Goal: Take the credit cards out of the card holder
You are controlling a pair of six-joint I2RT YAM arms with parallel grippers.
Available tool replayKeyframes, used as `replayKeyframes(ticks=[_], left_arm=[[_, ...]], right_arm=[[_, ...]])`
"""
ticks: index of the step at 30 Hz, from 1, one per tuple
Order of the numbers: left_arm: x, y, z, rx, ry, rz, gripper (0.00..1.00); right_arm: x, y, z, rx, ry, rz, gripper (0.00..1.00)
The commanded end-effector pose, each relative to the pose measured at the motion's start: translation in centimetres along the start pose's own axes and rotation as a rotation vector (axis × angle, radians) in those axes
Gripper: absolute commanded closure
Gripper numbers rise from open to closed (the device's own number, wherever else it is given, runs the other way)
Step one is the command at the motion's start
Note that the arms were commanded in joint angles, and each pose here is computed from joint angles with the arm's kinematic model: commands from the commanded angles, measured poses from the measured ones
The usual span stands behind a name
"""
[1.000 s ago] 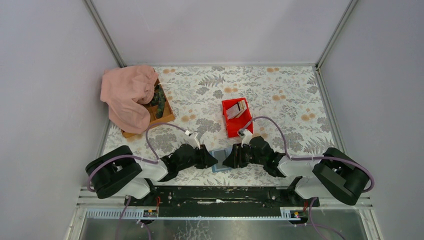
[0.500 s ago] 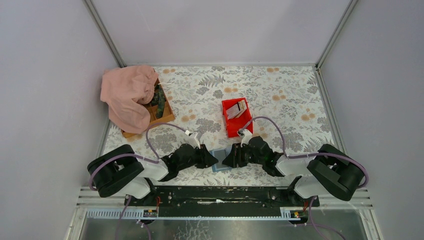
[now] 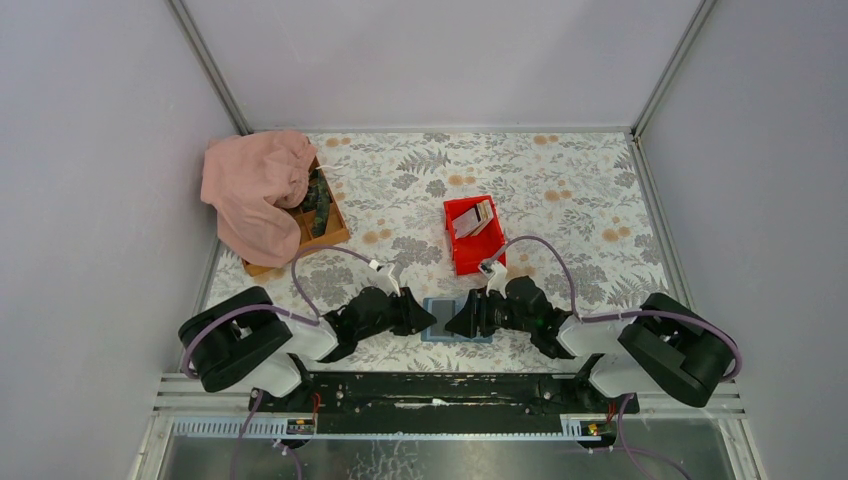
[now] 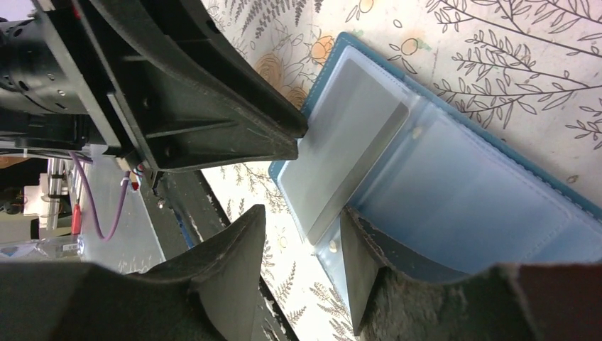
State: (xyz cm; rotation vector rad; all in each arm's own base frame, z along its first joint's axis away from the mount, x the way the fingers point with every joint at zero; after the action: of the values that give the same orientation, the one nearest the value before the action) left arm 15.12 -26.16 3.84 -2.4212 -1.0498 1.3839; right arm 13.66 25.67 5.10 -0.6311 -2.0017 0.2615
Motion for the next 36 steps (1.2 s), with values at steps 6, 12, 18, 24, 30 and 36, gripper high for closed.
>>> replayKeyframes(ticks=[6, 12, 18, 24, 30, 36], left_arm=[[1.9, -0.2, 1.9, 0.070, 0.000, -0.056, 0.67], [1.8, -0.1, 1.9, 0.074, 0.003, -0.054, 0.67], [1.4, -0.2, 1.6, 0.064, 0.004, -0.039, 0.67], [1.1, -0.2, 1.3, 0.059, 0.011, -0.029, 0.67], [0.7, -0.2, 1.1, 0.053, 0.011, -0.016, 0.67], [-0.9, -0.3, -0.1, 0.038, 0.035, 0.023, 0.49]], right_arm=[[2.5, 0.2, -1.4, -0.045, -0.026, -0.117, 0.51], [2.4, 0.9, -1.5, -0.046, -0.010, -0.126, 0.53], [1.7, 0.5, -1.9, -0.070, -0.019, -0.063, 0.55], [1.5, -0.7, -2.7, -0.111, -0.043, -0.006, 0.73], [1.1, -1.5, -2.9, -0.128, -0.056, 0.047, 0.90], [-0.4, -2.2, -2.6, -0.123, -0.042, 0.145, 0.86]])
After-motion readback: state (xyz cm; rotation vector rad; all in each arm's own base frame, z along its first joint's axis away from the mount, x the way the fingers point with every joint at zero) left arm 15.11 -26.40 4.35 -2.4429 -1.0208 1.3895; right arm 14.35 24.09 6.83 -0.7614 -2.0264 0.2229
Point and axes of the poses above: each gripper's point midway between its finger pads, its own y axis out along the fingers, its own x axis along the line the jaws close on, z = x × y, the point moved 3 cm from there along -y, back along the fingers, and after that the axes turned 4 degrees about y, right-handed, at the moved point
